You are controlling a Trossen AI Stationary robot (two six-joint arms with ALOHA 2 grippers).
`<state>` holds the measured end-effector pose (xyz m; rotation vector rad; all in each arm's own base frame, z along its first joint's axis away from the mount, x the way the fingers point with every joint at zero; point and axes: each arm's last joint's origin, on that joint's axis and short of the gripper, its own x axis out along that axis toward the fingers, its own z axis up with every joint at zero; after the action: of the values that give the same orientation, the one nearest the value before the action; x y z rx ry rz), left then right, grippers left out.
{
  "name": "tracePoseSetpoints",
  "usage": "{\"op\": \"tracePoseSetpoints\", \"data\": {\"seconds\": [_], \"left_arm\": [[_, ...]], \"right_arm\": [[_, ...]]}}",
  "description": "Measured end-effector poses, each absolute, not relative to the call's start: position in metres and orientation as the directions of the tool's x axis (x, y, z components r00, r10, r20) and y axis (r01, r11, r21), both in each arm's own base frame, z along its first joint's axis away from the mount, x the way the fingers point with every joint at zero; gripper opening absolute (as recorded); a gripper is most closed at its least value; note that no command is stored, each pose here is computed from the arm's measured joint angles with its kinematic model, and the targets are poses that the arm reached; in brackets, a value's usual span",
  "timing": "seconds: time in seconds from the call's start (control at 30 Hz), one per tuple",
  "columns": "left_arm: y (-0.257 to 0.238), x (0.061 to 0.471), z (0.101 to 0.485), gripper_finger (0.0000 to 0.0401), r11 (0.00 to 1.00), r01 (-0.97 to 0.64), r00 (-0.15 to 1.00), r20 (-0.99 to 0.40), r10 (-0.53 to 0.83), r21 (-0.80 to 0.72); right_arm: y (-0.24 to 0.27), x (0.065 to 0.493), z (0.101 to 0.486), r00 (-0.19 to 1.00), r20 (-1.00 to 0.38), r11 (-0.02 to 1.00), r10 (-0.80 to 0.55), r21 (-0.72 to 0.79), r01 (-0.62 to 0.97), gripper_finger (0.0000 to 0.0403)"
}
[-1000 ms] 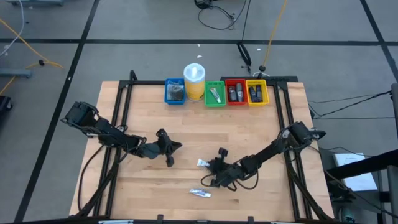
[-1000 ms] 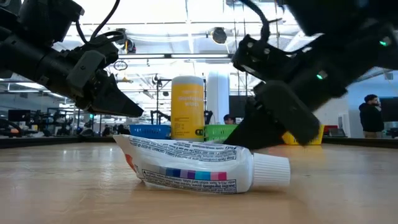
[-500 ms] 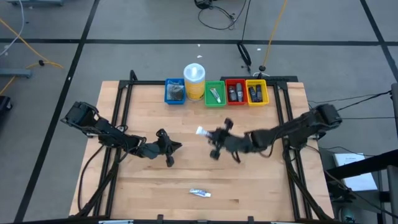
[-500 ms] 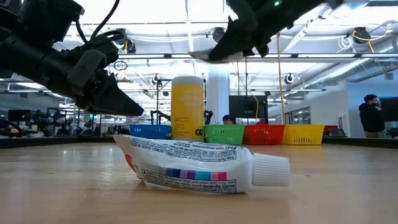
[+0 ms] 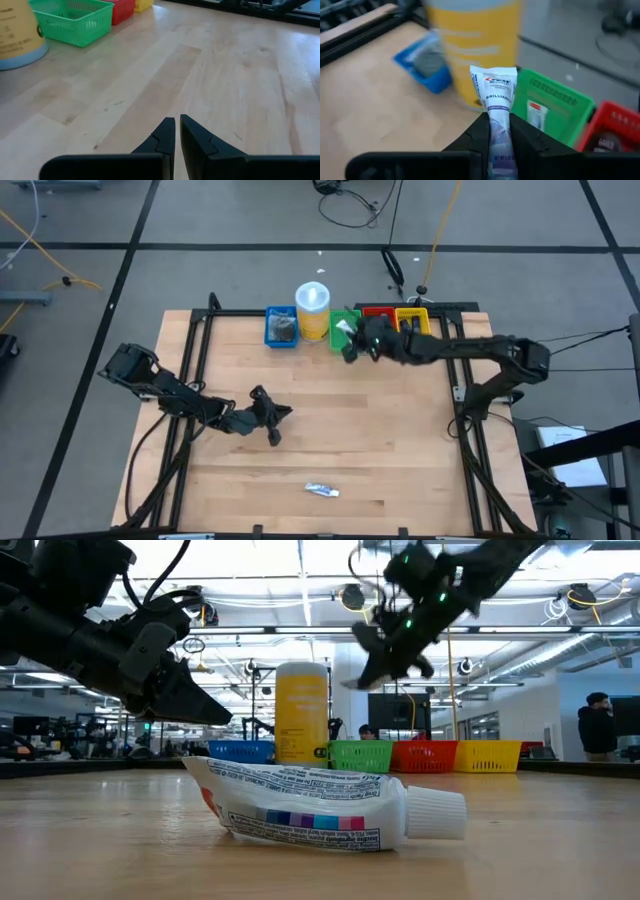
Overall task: Pick & Place Travel size toiletries
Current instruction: Put the toothpaste into the green basket
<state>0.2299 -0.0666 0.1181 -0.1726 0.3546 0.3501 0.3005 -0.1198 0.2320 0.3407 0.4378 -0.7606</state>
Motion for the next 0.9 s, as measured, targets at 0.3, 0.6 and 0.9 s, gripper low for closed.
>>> {"op": "tracePoseSetpoints", "data": {"seconds": [0.3,0.6,0.9], "left_arm": [[-0.064,0.231,0.118,0.0026,0.921,-0.378,0.874,-0.366,0.321,-0.097],[-0.064,0.231,0.118,0.0026,0.922,-0.373,0.876,-0.367,0.313,-0.106],[-0.072,0.231,0.123,0.0026,0.943,-0.321,0.904,-0.325,0.278,-0.087]], "right_arm": [[-0.172,0.312,0.179,0.603,-0.523,0.556,-0.603,0.267,0.787,0.0045],[-0.182,0.319,0.145,0.587,-0.562,0.514,-0.583,0.305,0.802,0.0054],[-0.185,0.319,0.142,0.584,-0.561,0.501,-0.588,0.315,0.806,0.0135]]}}
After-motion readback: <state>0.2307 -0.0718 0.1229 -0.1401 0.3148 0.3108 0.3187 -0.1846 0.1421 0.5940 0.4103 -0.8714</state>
